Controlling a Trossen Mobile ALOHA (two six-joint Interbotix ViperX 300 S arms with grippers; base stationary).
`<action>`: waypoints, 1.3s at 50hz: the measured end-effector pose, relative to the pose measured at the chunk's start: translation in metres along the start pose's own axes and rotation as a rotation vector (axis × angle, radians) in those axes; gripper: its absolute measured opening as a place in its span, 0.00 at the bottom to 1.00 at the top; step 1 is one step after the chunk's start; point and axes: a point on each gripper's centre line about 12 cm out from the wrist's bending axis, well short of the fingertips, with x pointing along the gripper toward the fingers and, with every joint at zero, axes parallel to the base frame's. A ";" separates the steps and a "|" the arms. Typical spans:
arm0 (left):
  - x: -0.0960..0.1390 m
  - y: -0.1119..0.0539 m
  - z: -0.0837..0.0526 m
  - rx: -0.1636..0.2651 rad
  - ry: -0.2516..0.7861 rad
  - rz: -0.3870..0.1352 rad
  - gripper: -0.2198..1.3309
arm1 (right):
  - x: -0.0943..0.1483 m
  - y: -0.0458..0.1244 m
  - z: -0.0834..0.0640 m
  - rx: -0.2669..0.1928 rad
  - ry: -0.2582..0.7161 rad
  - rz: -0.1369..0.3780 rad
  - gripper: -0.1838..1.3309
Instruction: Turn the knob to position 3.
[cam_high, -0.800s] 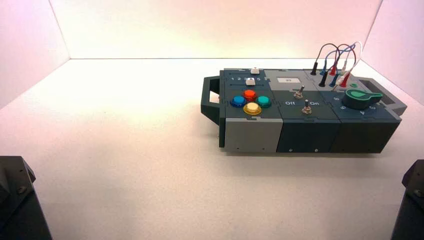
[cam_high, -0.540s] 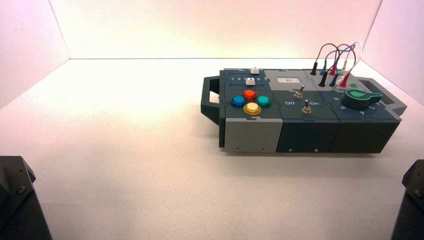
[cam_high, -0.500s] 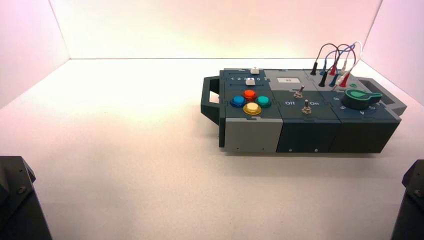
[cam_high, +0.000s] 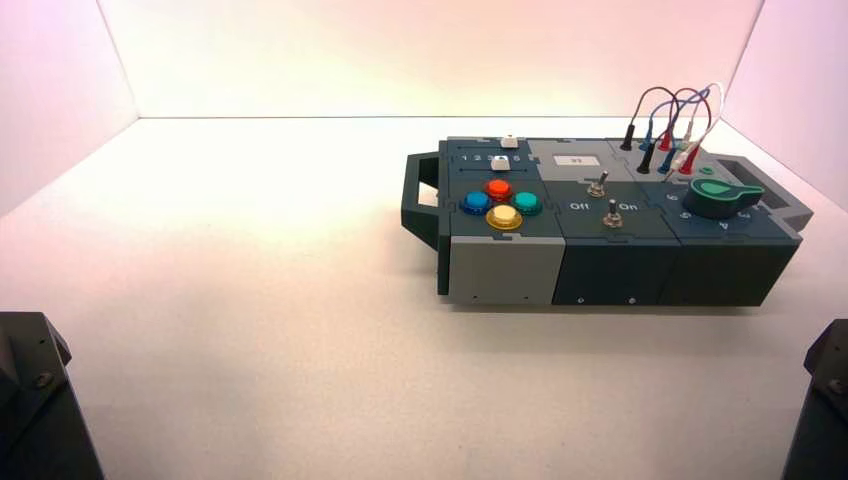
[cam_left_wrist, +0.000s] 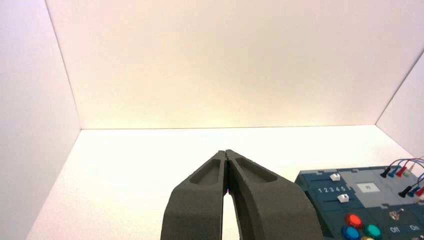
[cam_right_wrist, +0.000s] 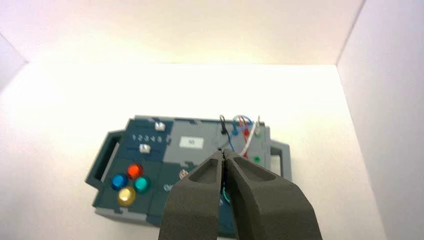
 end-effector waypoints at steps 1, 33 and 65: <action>0.000 0.000 0.000 0.001 0.002 0.000 0.04 | 0.000 -0.001 0.000 -0.001 0.007 -0.005 0.03; 0.028 0.002 -0.005 -0.029 0.158 0.011 0.04 | 0.047 -0.012 0.012 -0.049 0.481 -0.116 0.03; 0.043 0.005 -0.007 -0.015 0.196 0.022 0.04 | 0.075 -0.029 0.005 -0.044 0.733 -0.207 0.03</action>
